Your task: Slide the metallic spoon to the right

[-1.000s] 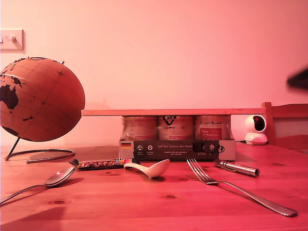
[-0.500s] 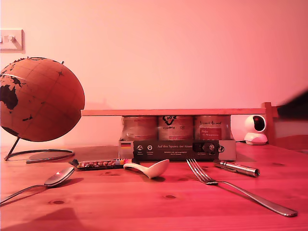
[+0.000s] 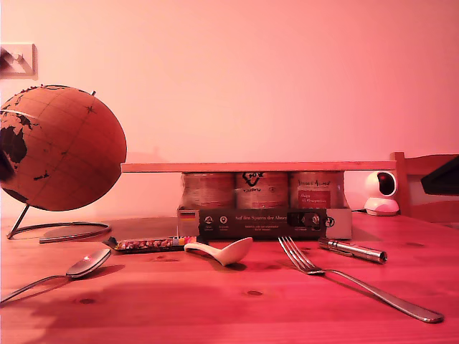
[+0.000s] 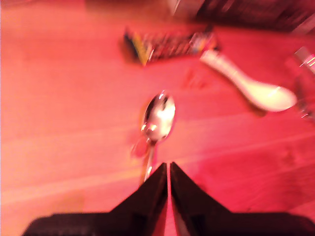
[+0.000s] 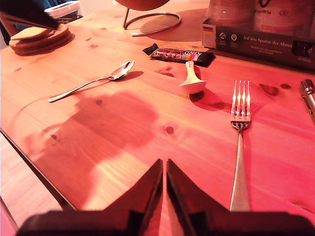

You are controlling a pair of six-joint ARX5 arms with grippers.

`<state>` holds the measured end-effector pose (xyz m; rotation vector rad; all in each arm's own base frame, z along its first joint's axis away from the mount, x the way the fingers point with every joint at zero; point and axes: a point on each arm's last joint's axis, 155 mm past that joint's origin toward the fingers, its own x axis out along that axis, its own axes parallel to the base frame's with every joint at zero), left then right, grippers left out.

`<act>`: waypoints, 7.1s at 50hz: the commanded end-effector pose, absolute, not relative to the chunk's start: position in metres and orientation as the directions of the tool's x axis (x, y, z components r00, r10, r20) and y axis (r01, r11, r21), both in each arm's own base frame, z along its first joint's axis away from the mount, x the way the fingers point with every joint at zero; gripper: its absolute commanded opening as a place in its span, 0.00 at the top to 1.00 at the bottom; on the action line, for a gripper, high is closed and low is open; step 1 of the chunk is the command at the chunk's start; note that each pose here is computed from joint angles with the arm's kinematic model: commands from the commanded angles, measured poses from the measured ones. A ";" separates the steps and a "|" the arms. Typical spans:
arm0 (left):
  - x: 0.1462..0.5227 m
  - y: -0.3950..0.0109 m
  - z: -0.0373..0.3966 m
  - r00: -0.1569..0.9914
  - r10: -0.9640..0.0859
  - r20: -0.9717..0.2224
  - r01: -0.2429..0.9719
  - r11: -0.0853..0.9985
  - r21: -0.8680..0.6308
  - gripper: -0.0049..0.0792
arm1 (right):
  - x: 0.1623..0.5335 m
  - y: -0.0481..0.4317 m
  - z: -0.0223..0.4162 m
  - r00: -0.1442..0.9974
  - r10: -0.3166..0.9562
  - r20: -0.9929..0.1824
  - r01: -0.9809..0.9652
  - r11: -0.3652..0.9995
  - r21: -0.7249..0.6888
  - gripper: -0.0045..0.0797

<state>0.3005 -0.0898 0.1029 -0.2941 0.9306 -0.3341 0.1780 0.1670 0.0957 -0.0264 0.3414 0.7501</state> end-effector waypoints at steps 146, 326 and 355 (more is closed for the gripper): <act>0.282 -0.165 -0.003 0.162 -0.253 -0.954 0.332 0.924 -0.189 0.88 | 0.182 0.171 0.116 0.694 0.680 -0.235 -0.681 0.727 0.092 0.96; 0.270 -0.319 0.001 0.129 -0.410 -0.903 0.491 0.817 -0.301 0.87 | 0.182 0.171 0.116 0.694 0.680 -0.236 -0.680 0.727 0.092 0.96; 0.273 -0.278 0.012 0.110 -0.202 -0.973 0.493 0.861 -0.123 0.63 | 0.182 0.171 0.115 0.694 0.679 -0.239 -0.680 0.727 0.092 0.96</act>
